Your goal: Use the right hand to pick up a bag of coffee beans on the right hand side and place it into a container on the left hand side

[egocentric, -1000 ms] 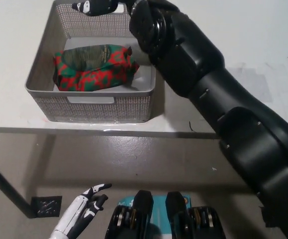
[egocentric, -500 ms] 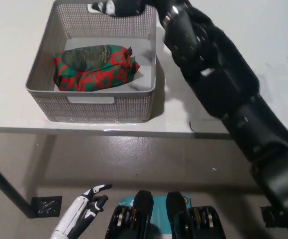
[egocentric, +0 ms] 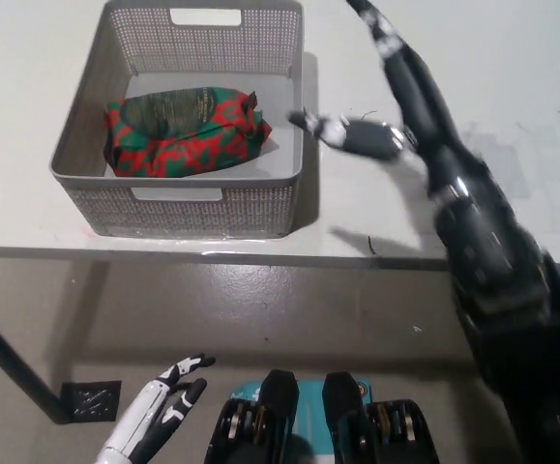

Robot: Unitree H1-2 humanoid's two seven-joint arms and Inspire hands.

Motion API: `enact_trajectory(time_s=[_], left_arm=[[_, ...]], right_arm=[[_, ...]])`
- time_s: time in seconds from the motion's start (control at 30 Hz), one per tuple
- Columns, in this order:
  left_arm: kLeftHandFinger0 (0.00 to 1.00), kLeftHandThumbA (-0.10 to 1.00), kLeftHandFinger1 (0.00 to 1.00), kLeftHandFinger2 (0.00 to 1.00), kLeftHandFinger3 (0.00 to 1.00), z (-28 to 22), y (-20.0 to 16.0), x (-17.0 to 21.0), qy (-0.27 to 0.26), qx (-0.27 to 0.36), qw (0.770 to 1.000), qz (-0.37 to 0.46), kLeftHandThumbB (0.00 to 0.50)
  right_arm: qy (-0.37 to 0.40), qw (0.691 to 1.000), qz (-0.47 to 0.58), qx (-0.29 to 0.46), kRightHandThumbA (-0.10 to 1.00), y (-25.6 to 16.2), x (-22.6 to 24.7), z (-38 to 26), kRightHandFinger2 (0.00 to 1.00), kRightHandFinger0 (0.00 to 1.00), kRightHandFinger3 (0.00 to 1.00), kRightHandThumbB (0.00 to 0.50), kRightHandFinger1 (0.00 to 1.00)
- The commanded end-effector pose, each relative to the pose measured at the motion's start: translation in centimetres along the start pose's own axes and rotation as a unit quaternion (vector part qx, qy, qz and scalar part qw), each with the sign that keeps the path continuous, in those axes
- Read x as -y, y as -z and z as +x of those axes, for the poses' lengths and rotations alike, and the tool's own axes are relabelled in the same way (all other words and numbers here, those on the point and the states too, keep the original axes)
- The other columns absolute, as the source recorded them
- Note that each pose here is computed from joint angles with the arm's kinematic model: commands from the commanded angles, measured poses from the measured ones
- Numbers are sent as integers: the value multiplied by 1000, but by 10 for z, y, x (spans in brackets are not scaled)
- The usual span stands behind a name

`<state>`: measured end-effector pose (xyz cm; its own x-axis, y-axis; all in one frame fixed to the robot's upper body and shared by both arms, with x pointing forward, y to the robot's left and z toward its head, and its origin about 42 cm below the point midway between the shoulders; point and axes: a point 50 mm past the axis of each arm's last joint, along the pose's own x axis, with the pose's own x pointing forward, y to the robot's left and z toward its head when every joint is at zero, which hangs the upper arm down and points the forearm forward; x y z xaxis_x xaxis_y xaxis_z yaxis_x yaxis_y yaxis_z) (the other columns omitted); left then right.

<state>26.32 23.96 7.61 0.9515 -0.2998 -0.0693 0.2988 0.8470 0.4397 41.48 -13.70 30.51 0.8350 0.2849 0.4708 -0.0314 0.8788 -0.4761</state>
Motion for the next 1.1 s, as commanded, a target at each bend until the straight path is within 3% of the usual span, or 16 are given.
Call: enact_trajectory(time_s=[0.0,0.1,0.23,0.47,0.5,0.53,0.77,1.0,1.07], left_arm=[[1000,1000,1000,1000,1000,-3,1,-23,-41,8,999,-4,393],[1000,1000,1000,1000,1000,0,0,-27,-45,11,999,-7,387],[1000,1000,1000,1000,1000,2,0,-28,-51,15,998,-17,379],[1000,1000,1000,1000,1000,9,-2,-31,-64,25,997,-28,406],[1000,1000,1000,1000,1000,10,-3,-30,-65,26,997,-28,403],[1000,1000,1000,1000,1000,11,-4,-31,-66,27,997,-28,407],[1000,1000,1000,1000,1000,21,-11,-39,-78,38,996,-27,393],[1000,1000,1000,1000,1000,28,-15,-42,-79,48,995,-30,390],[1000,1000,1000,1000,1000,28,-15,-42,-77,50,995,-33,384]], right_arm=[[118,978,126,118,1000,-26,44,-91,1000,1000,1000,228,1000],[114,980,138,82,1000,2,28,-118,1000,1000,1000,233,1000],[84,983,157,45,1000,36,2,-151,1000,1000,1000,183,1000],[31,980,183,-66,1000,95,-45,-206,1000,1000,1000,258,1000],[27,979,187,-74,1000,101,-50,-210,1000,1000,1000,227,1000],[23,978,191,-77,1000,104,-53,-211,1000,1000,1000,212,1000],[17,978,184,-93,981,123,-56,-194,1000,1000,1000,233,1000],[1,979,175,-104,1000,131,-60,-193,1000,1000,1000,189,1000],[1,978,179,-106,1000,131,-62,-195,1000,1000,1000,197,1000]])
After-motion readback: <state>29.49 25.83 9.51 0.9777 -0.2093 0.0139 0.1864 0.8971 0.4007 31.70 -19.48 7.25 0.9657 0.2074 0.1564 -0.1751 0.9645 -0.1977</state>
